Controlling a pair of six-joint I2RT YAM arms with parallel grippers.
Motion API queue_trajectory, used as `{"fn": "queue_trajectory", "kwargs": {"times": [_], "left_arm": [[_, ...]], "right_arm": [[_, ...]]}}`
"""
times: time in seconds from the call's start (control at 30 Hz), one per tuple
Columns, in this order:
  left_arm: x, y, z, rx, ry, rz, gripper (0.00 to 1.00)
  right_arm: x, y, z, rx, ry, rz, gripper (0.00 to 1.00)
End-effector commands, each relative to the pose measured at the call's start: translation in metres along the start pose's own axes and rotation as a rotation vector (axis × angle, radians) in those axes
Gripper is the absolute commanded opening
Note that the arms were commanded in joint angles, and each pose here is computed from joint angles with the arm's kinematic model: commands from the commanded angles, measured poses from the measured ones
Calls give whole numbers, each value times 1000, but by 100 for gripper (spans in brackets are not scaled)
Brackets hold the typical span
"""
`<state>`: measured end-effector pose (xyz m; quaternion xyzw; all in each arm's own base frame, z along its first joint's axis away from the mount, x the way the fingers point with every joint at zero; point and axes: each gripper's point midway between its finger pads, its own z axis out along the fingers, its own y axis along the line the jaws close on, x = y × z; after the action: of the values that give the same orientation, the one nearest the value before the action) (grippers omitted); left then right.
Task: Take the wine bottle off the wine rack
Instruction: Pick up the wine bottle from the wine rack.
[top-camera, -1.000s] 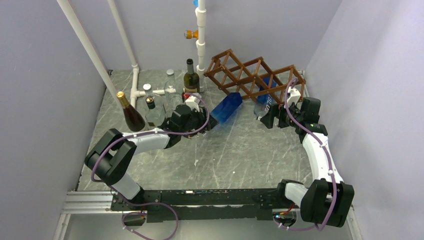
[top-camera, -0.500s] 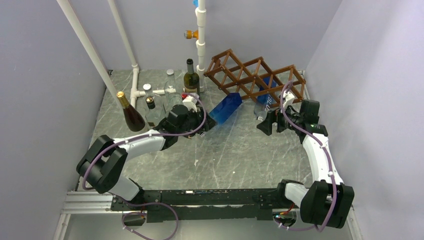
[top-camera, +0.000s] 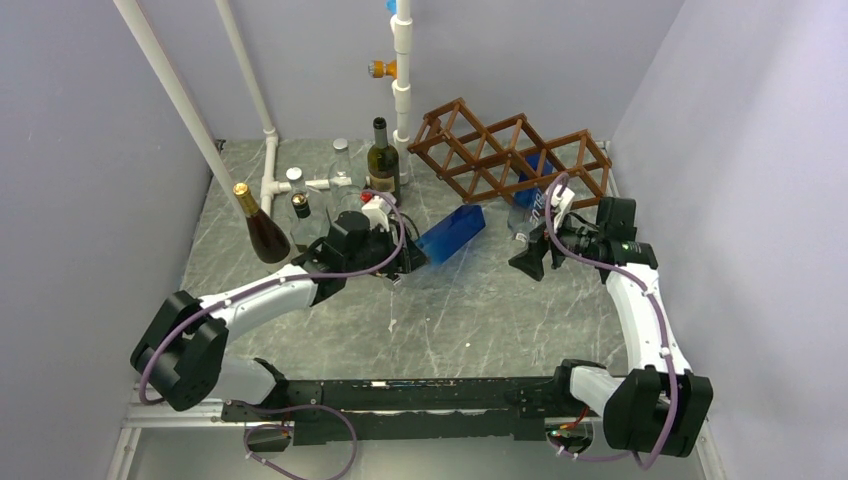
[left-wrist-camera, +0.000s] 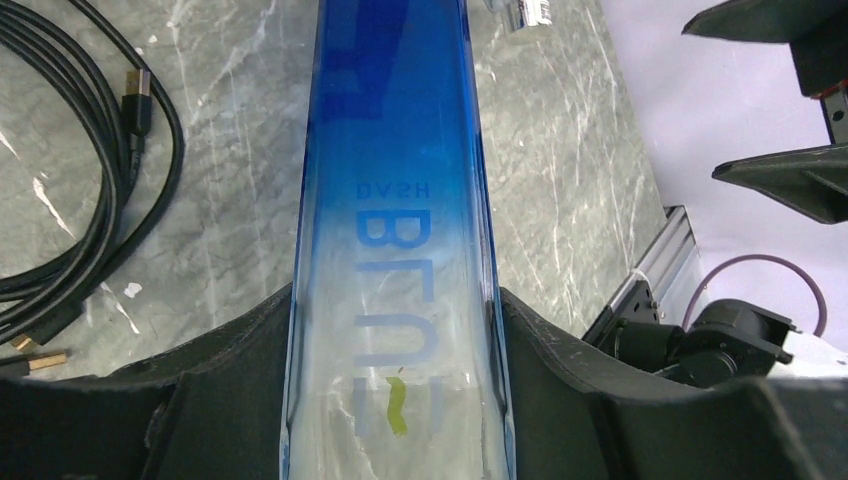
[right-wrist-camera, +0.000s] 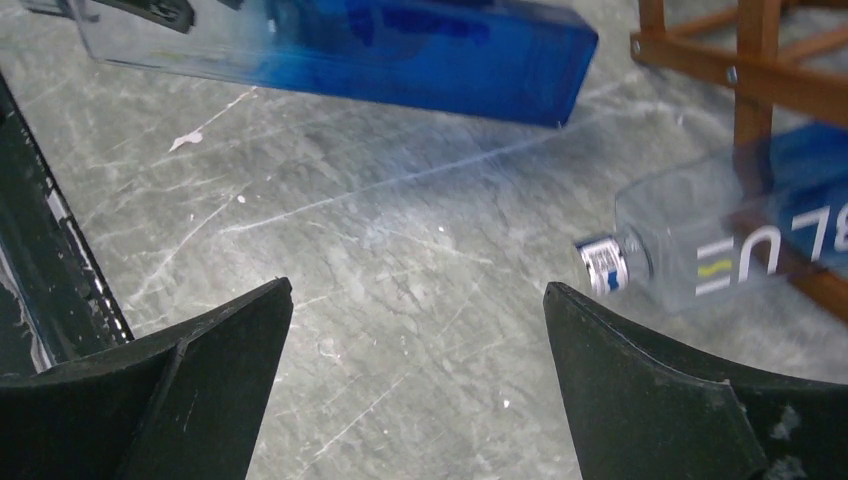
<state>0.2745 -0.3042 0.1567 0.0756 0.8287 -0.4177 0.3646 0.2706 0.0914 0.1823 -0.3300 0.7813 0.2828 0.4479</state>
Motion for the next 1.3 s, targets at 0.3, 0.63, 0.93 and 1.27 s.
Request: {"fn": "queue_trajectory", "kwargs": {"times": [0.3,0.63,0.93,1.27], "left_arm": [[-56,-83,-36,239,-147,38,0],[-45,-88,-39,260,-105,4,0],[-42,-94,-44,279,-91,-42,0],[-36,-96,-50,300,-70,-94,0]], "right_arm": [[-32,43,11,-233,-2,-439,100],[-29,66,24,-333,26,-557,100],[-30,87,41,-402,58,-728,100],[-40,106,55,-461,83,-815,100]]}}
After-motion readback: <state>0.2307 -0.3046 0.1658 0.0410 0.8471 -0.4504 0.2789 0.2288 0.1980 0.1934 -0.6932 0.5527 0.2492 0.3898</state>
